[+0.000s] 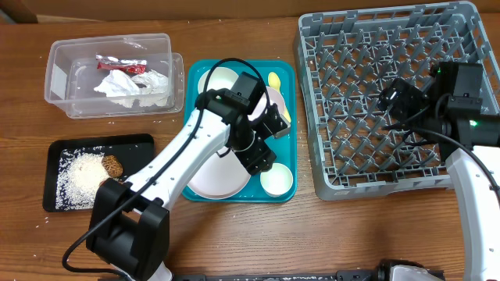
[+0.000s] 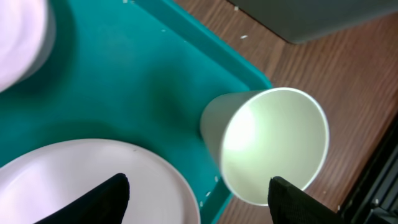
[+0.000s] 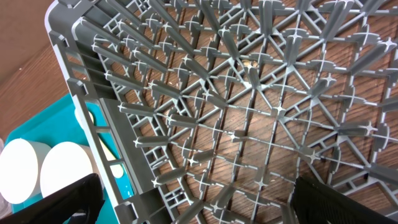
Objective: Sort waste into correct bins and load items into the dishwasher
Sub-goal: 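Reach the left gripper to the white cup on the teal tray and grasp it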
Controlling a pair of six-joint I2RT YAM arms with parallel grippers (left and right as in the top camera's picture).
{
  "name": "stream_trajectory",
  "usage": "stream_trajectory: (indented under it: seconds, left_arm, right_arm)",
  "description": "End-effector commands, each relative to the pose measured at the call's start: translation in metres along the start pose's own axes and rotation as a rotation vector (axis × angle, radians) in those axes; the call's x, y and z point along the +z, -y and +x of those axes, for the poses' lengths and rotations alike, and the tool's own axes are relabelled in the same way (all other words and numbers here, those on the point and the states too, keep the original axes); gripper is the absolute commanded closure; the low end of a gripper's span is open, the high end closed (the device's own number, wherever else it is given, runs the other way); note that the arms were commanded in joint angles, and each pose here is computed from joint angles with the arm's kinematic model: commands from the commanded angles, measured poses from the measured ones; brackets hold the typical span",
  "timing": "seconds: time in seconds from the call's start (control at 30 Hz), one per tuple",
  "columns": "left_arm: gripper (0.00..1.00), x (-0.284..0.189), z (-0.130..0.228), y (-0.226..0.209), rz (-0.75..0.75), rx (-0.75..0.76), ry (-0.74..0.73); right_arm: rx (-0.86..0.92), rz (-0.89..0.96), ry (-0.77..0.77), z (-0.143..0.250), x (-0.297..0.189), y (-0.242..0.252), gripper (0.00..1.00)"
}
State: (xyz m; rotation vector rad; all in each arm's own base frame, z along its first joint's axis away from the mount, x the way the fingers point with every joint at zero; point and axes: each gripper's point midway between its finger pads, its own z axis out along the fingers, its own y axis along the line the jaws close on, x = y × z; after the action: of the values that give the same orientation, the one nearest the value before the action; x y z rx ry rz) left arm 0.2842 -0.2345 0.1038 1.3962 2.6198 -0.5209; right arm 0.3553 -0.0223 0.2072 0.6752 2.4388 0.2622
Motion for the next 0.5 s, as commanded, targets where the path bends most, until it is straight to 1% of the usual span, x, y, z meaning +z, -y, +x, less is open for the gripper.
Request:
stream_trajectory:
  seconds: [0.0, 0.1, 0.17, 0.2, 0.47]
  left_arm:
    - [0.30, 0.007, -0.007, 0.014, 0.015, 0.037, -0.012]
    - [0.37, 0.008, -0.002, 0.005, -0.068, 0.004, -0.049]
    - [0.39, 0.008, 0.000, 0.001, -0.095, -0.024, -0.061]
    - [0.42, 0.009, 0.002, -0.001, -0.103, -0.038, -0.066]
    - [0.43, 0.015, 0.004, -0.005, -0.115, -0.049, -0.064]
  right_arm:
    - [-0.005, -0.024, 0.040, -0.010, -0.012, -0.006, 0.00]
    - [-0.005, -0.023, 0.038, -0.010, -0.012, -0.006, 0.00]
    - [-0.005, -0.021, 0.036, -0.009, -0.012, -0.006, 0.00]
    - [-0.005, -0.020, 0.033, -0.009, -0.012, -0.005, 0.00]
    - [-0.004, -0.014, 0.020, -0.005, -0.012, -0.004, 0.00]
